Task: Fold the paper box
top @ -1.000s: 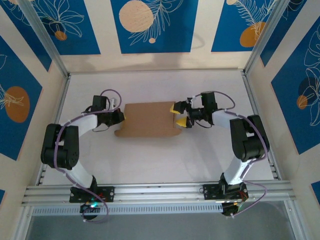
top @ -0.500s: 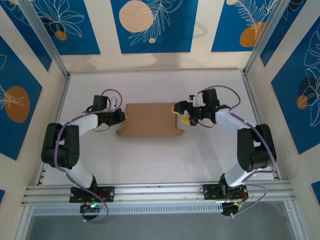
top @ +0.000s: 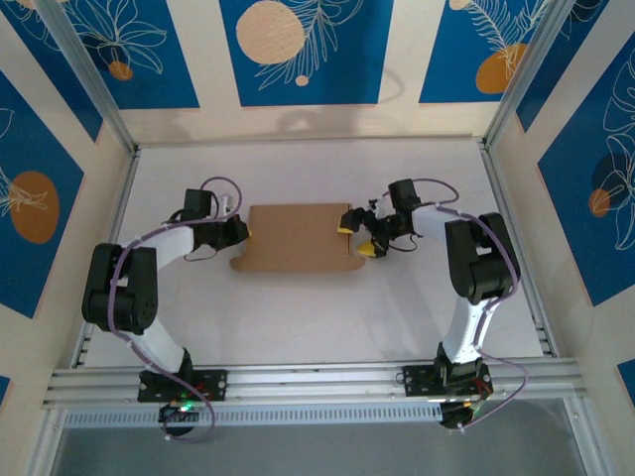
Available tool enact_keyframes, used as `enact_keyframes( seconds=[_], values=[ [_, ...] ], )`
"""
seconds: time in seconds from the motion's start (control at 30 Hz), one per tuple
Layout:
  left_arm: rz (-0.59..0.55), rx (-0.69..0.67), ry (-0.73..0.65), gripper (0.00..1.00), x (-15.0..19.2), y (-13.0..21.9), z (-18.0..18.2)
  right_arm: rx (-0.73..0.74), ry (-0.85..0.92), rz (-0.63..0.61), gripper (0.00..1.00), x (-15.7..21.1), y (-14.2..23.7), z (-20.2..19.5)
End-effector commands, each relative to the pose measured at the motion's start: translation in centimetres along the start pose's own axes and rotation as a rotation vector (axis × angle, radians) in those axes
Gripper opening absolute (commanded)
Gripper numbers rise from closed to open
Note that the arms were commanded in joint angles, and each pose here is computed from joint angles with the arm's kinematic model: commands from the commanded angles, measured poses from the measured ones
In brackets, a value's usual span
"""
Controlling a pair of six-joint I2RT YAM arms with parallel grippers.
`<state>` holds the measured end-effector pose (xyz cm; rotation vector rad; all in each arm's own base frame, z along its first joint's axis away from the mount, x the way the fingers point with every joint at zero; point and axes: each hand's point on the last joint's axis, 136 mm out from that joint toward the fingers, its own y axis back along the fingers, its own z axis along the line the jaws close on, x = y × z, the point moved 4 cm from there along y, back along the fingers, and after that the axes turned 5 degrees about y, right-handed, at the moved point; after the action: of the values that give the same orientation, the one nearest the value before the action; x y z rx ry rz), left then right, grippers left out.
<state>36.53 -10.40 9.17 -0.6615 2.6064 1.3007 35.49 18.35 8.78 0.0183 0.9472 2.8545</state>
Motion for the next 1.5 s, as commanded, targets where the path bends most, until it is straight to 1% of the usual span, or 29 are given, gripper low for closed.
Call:
enact_keyframes(
  seconds=[0.0,0.1,0.17,0.23,0.3,0.33,0.4,0.47,0.57,0.63,0.67,0.73,0.8,0.83,0.87,0.9,0.97,1.0,1.17,1.23,1.3,1.4,1.43,1.47],
  values=[
    [0.168,-0.200,0.127,0.02,4.6,-1.2,5.3,-0.132,0.052,0.049,0.96,0.2,-1.3,3.3],
    [0.164,-0.174,0.136,0.01,4.5,-1.2,4.9,-0.192,0.034,0.040,0.86,0.1,-1.3,4.3],
    [0.148,-0.166,0.136,0.02,4.2,-0.8,4.5,-0.205,-0.001,0.014,0.83,-0.1,-0.7,4.3],
    [0.118,-0.153,0.129,0.06,3.6,-0.2,3.9,-0.227,-0.016,-0.010,0.77,0.0,0.2,4.6],
    [0.085,-0.149,0.120,0.16,2.8,0.8,3.1,-0.222,-0.041,-0.030,0.70,0.4,0.9,4.7],
    [0.069,-0.140,0.113,0.20,2.5,1.2,2.7,-0.218,-0.052,-0.035,0.68,0.6,1.2,4.7],
    [0.032,-0.127,0.096,0.35,1.8,2.4,1.7,-0.192,-0.094,-0.044,0.62,1.1,1.5,4.3],
    [-0.009,-0.122,0.070,0.46,1.1,3.7,0.6,-0.191,-0.125,-0.048,0.58,1.6,1.9,4.2],
    [-0.106,-0.104,0.028,0.54,-0.2,6.4,-1.2,-0.191,-0.149,-0.048,0.52,2.1,2.2,4.1],
    [-0.155,-0.087,-0.037,0.58,-0.7,8.1,-3.0,-0.189,-0.174,-0.048,0.47,2.4,2.3,3.9],
    [-0.179,-0.094,-0.099,0.59,-0.8,9.0,-4.0,-0.190,-0.192,-0.048,0.45,2.5,2.4,3.8],
    [-0.223,-0.144,-0.284,0.63,-0.6,10.5,-6.2,-0.197,-0.225,-0.052,0.42,2.7,2.6,3.6],
    [-0.271,-0.194,-0.538,0.67,0.6,11.4,-8.9,-0.207,-0.253,-0.058,0.37,2.8,2.9,3.5],
    [-0.281,-0.196,-0.673,0.69,1.6,11.3,-10.2,-0.214,-0.265,-0.058,0.36,2.9,3.1,3.5],
    [-0.296,-0.197,-0.831,0.71,2.9,11.2,-11.4,-0.224,-0.275,-0.059,0.35,3.0,3.4,3.5],
    [-0.311,-0.171,-1.021,0.75,4.7,10.8,-12.7,-0.234,-0.279,-0.058,0.35,3.0,3.6,3.6],
    [-0.341,-0.183,-1.269,0.84,7.1,10.3,-13.7,-0.244,-0.281,-0.055,0.35,3.2,4.1,3.8],
    [-0.345,-0.181,-1.363,0.85,7.9,10.0,-13.9,-0.246,-0.282,-0.054,0.35,3.3,4.3,3.8],
    [-0.431,-0.058,-1.635,0.88,11.4,9.9,-15.1,-0.280,-0.285,-0.045,0.35,3.7,5.4,4.3],
    [-0.424,-0.031,-1.745,0.90,12.7,9.5,-15.3,-0.296,-0.281,-0.040,0.35,3.9,5.7,4.7],
    [-0.378,-0.016,-1.825,0.90,13.5,8.7,-15.3,-0.308,-0.278,-0.040,0.35,4.1,6.1,5.0],
    [-0.360,-0.104,-1.891,0.91,13.2,7.4,-15.3,-0.325,-0.277,-0.037,0.35,4.4,6.4,5.4],
    [-0.374,-0.139,-1.921,0.90,13.0,7.0,-15.3,-0.331,-0.278,-0.037,0.35,4.5,6.5,5.5],
    [-0.428,-0.208,-1.948,0.90,12.5,6.5,-15.6,-0.337,-0.276,-0.036,0.35,4.6,6.5,5.6]
  ],
)
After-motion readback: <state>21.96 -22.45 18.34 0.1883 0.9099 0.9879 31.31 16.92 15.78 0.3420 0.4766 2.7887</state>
